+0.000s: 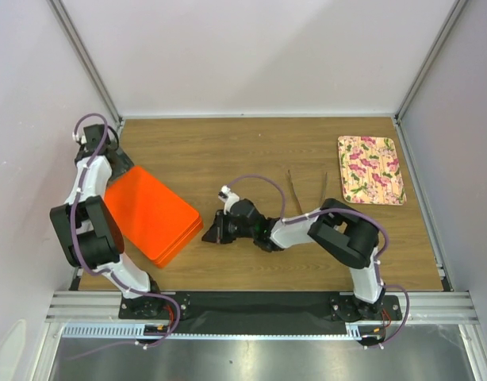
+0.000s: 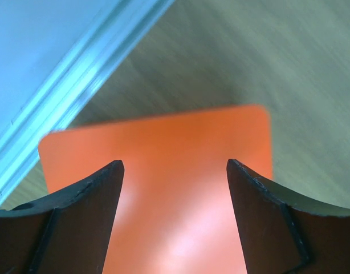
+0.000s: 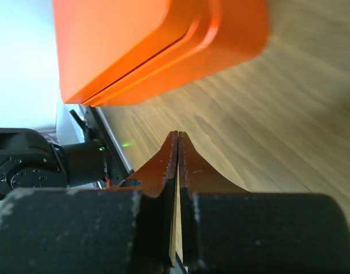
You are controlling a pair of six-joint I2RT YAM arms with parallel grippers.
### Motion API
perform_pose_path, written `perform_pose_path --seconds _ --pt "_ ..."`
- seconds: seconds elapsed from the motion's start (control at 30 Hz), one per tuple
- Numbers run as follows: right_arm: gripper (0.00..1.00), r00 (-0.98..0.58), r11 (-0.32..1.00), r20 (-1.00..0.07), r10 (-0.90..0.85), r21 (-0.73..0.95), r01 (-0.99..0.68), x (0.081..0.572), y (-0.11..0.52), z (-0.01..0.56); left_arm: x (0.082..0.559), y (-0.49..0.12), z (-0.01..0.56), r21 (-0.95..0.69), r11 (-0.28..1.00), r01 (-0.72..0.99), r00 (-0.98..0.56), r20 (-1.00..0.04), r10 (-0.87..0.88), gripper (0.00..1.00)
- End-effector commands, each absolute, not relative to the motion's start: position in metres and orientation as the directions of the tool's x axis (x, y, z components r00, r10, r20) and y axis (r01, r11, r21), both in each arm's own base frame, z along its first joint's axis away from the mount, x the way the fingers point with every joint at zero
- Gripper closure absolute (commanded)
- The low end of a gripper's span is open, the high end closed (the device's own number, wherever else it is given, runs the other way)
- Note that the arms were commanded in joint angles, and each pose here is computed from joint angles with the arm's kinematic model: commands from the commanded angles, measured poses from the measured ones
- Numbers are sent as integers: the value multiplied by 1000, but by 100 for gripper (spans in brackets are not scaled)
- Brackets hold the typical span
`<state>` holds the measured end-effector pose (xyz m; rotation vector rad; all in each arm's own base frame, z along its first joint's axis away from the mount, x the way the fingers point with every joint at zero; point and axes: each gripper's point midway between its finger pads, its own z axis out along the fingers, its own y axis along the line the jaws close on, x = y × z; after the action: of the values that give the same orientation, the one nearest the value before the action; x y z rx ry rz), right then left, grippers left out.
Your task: Pack the chocolate
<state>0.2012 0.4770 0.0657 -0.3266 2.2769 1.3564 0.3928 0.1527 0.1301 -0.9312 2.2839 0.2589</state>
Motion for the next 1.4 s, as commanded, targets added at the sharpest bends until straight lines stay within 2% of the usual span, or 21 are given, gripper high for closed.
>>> perform_pose_path --seconds 0.0,0.13,0.33,0.57,0.87,1.17,1.37 --pt "100 -813 352 -557 167 804 -479 208 508 106 377 145 121 -71 723 -687 -536 -622 -571 21" --pt "100 -826 360 -528 199 823 -439 212 515 89 365 152 98 6 701 -713 -575 -576 -580 23" --pt "100 -795 375 -546 264 818 -436 228 521 74 359 139 92 -6 710 -704 -580 -571 -581 24" --pt "100 -780 330 -544 311 831 -448 237 536 75 340 119 68 19 712 -702 -611 -530 -588 26" --pt "100 -785 347 -533 315 835 -427 244 534 68 324 97 66 2 714 -700 -599 -546 -586 25" --pt "100 -849 412 -503 163 816 -405 236 498 85 322 92 63 -26 709 -705 -587 -539 -604 25" --pt "100 -877 321 -481 -10 829 -459 236 514 127 321 90 61 -37 709 -704 -587 -531 -611 24"
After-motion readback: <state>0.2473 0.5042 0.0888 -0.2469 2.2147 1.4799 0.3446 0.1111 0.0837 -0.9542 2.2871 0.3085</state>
